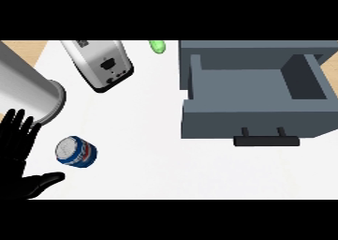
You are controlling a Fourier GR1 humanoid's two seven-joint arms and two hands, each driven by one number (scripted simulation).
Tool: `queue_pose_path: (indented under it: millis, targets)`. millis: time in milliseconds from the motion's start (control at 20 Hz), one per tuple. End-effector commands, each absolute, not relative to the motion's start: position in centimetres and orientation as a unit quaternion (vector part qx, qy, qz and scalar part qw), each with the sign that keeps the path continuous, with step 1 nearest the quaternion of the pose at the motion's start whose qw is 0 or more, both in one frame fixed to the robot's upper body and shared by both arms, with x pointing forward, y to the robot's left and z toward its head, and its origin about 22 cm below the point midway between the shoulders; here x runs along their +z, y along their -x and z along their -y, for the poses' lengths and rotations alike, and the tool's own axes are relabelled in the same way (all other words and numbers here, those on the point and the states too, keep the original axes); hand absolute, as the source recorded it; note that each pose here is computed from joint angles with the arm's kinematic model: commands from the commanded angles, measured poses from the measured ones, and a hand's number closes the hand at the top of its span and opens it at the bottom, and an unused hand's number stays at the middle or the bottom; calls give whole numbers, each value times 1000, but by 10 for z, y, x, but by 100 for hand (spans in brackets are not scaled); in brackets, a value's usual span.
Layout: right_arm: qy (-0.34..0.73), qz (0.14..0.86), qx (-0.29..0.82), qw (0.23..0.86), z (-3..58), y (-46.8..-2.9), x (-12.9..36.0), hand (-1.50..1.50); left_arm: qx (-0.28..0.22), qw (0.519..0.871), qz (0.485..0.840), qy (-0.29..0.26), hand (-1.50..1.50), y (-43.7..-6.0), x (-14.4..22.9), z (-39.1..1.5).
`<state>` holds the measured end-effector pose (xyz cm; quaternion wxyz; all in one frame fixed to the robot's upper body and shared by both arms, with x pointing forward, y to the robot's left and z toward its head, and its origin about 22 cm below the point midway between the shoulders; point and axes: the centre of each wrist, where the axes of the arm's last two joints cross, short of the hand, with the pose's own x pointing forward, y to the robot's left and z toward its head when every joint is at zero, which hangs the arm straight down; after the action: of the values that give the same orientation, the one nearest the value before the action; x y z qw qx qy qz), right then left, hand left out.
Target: Pick up the can, place it into the drawer and close the drawer
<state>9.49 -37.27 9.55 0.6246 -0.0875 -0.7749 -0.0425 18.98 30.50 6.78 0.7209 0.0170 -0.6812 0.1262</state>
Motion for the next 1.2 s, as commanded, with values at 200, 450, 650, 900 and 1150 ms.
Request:
queue_pose_path:
  millis: [200, 450, 650, 900, 1150]
  targets:
    - [90, 774, -31, 626, 373, -80, 93, -150, 144, 731, 666, -40, -150, -184, 27, -323]
    - [82, 776, -47, 623, 367, -84, 94, -150, 151, 725, 669, -59, -150, -187, -10, -319]
    - [90, 774, -45, 626, 386, -90, 100, -150, 158, 731, 660, -71, -150, -185, -25, -335]
    - [94, 778, -41, 620, 399, -83, 98, -150, 163, 736, 652, -79, -150, -185, -57, -341]
    - [88, 776, -44, 623, 377, -81, 94, -150, 165, 741, 647, -75, -150, -177, -78, -339]
